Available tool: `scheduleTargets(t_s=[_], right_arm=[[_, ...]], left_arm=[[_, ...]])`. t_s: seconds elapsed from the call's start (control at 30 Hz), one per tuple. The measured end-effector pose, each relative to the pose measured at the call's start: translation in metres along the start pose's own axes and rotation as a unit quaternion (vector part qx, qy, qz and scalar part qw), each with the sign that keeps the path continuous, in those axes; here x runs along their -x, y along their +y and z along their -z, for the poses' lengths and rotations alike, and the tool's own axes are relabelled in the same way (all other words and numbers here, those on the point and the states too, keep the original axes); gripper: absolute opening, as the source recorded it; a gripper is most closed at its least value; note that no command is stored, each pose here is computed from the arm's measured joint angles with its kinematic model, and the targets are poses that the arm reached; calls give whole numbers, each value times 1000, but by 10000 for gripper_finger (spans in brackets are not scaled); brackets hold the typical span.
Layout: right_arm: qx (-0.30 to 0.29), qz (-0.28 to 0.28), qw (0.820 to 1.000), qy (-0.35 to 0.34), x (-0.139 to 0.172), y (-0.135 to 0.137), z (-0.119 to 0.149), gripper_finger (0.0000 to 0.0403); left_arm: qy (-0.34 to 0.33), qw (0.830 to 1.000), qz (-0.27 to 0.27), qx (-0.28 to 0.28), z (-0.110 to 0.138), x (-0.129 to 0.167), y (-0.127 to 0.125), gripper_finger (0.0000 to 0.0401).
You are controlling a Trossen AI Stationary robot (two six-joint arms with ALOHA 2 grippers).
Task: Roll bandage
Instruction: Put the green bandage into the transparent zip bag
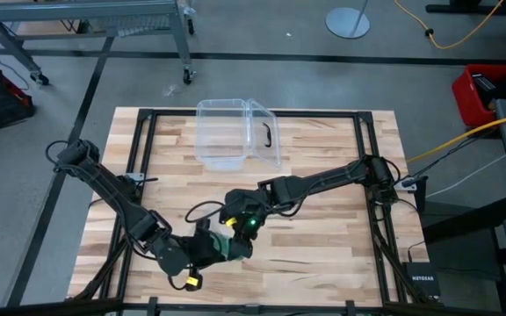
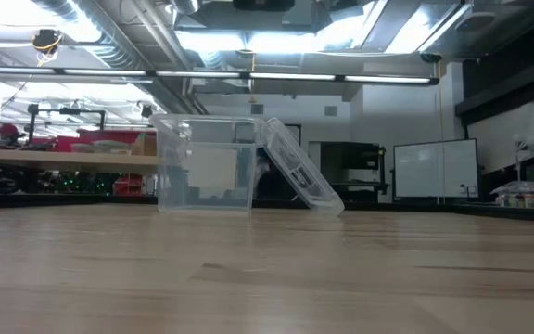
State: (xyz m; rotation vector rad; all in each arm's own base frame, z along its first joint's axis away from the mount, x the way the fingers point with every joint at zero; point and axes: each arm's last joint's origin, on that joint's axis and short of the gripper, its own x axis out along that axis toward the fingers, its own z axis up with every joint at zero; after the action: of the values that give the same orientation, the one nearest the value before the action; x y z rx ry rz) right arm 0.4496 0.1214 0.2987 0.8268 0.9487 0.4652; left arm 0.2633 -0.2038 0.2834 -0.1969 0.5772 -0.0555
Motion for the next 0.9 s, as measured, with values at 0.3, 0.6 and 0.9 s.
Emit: scheduleTargets(t_s=[0.3,0.6,0.9], right_arm=[[5,-23,999,-22,6,1,-9,392],[-37,-61,997,-7,8,4,-12,353],[-125,-91,987,-46,9,12,-20,339]], left_arm=[[0,1000,0,1,0,-1,0,0],[-5,1000,-4,19,0,0,0,0],[-65,996,24,64,-13,3,-6,0]])
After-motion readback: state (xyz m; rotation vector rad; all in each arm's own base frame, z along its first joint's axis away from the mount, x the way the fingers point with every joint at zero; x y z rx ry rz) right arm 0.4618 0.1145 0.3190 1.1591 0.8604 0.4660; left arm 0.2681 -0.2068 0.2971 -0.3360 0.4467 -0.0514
